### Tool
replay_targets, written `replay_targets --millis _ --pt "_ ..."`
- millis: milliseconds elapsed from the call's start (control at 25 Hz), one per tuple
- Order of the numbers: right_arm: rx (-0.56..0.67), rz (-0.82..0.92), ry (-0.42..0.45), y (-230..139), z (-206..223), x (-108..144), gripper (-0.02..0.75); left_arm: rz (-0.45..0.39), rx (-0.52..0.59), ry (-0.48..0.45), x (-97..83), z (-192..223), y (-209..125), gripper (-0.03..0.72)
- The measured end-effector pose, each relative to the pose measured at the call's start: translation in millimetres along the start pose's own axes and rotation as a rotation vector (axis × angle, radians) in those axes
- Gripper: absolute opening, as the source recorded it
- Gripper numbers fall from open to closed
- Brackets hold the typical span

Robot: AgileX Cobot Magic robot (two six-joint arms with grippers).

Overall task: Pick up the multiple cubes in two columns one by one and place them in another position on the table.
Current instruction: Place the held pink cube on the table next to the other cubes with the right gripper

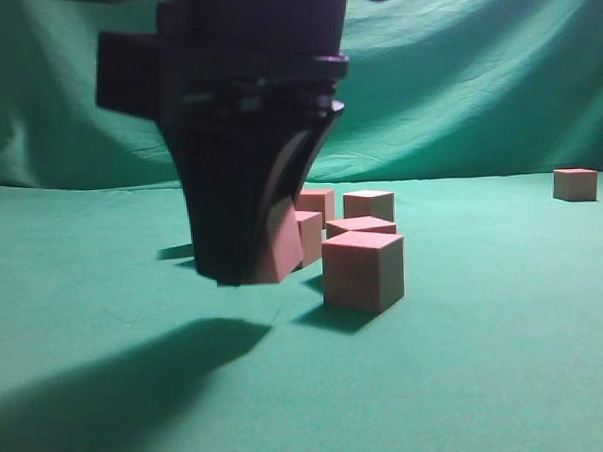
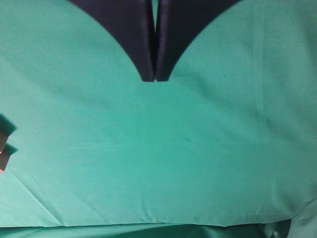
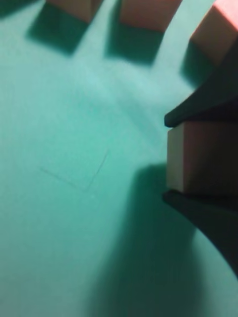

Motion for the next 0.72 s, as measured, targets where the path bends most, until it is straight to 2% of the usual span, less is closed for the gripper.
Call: replay_targets --millis 320,720 --pt "0.013 -0.048 0.017 0.1 18.1 3.7 0.25 0.0 0.0 0.0 0.0 0.0 0.0 0.0" --pt "0.009 -0.06 0.019 0.8 18.1 4.1 0.25 0.0 0.0 0.0 0.0 0.0 0.0 0.0"
Point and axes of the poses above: a point on each arm's last joint axis where the gripper is mounted, z pointing out along that axis toward the gripper, x along the wrist's bending axis when the last joint is at zero, y = z × x, the point moved 6 cm from there along z, pointing out along that axis toward the gripper, and after that the axes turned 15 degrees about z, right-handed, at the moved point
